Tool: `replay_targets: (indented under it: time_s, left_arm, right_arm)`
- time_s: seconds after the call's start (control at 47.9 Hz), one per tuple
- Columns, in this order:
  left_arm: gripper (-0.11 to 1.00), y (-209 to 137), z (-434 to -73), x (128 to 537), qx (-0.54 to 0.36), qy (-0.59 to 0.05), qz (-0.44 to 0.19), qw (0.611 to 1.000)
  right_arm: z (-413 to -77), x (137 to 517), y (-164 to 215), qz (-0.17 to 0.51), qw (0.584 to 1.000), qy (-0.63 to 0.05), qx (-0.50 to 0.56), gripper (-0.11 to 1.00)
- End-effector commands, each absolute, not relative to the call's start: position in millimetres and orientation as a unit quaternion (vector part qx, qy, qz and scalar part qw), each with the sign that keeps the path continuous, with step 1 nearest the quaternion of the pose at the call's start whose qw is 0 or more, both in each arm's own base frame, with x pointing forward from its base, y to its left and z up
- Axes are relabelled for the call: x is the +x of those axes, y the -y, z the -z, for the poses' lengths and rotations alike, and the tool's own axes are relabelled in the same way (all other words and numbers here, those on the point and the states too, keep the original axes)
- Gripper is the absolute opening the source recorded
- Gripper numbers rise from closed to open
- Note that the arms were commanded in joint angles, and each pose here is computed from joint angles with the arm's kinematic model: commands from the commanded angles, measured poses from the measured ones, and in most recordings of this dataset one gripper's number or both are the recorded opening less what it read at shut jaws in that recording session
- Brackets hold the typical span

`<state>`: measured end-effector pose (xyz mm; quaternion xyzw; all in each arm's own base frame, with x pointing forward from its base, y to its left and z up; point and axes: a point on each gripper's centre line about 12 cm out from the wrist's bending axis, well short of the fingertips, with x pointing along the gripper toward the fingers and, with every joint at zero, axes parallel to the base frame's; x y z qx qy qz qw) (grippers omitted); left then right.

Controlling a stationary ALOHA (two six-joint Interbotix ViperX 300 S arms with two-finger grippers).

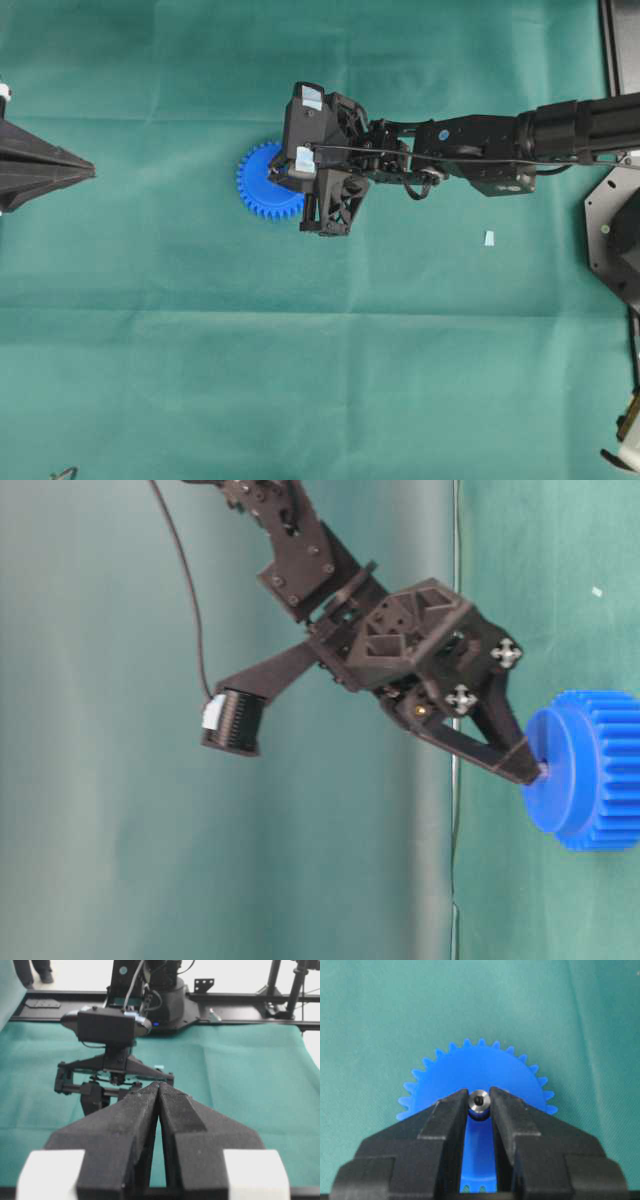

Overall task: Insert the shaft into the center hole of the gear.
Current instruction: 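Lower the shaft into the gear's center hole with the right gripper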

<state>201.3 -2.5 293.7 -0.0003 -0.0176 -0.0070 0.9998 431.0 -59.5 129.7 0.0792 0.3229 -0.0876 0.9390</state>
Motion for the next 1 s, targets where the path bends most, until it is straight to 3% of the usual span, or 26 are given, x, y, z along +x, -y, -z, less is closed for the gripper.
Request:
replay_targets:
  time_s: [0.0, 0.709, 0.772, 0.876, 0.981]
  left_arm:
    - [0.00, 3.3, -304.1, 203.6, 0.003, 0.031, 0.009, 0.999]
    - [0.00, 3.3, -304.3, 203.6, 0.003, 0.032, 0.009, 0.999]
    - [0.00, 3.3, -304.9, 203.7, 0.003, 0.033, 0.009, 0.999]
    - [0.00, 3.3, -304.9, 203.7, 0.003, 0.033, 0.009, 0.999]
    - [0.00, 3.3, -304.9, 203.7, 0.003, 0.033, 0.009, 0.999]
  right_arm:
    - [-137.7, 434.9, 58.9, 0.086, 0.945, -0.306, 0.078, 0.16]
    - [-134.0, 434.4, 58.4, 0.086, 0.940, -0.321, 0.080, 0.18]
    - [-135.1, 434.8, 58.5, 0.086, 0.940, -0.320, 0.080, 0.29]
    - [-139.5, 436.1, 58.8, 0.086, 0.943, -0.312, 0.080, 0.61]
    - [-149.1, 436.3, 58.8, 0.085, 0.947, -0.301, 0.078, 0.86]
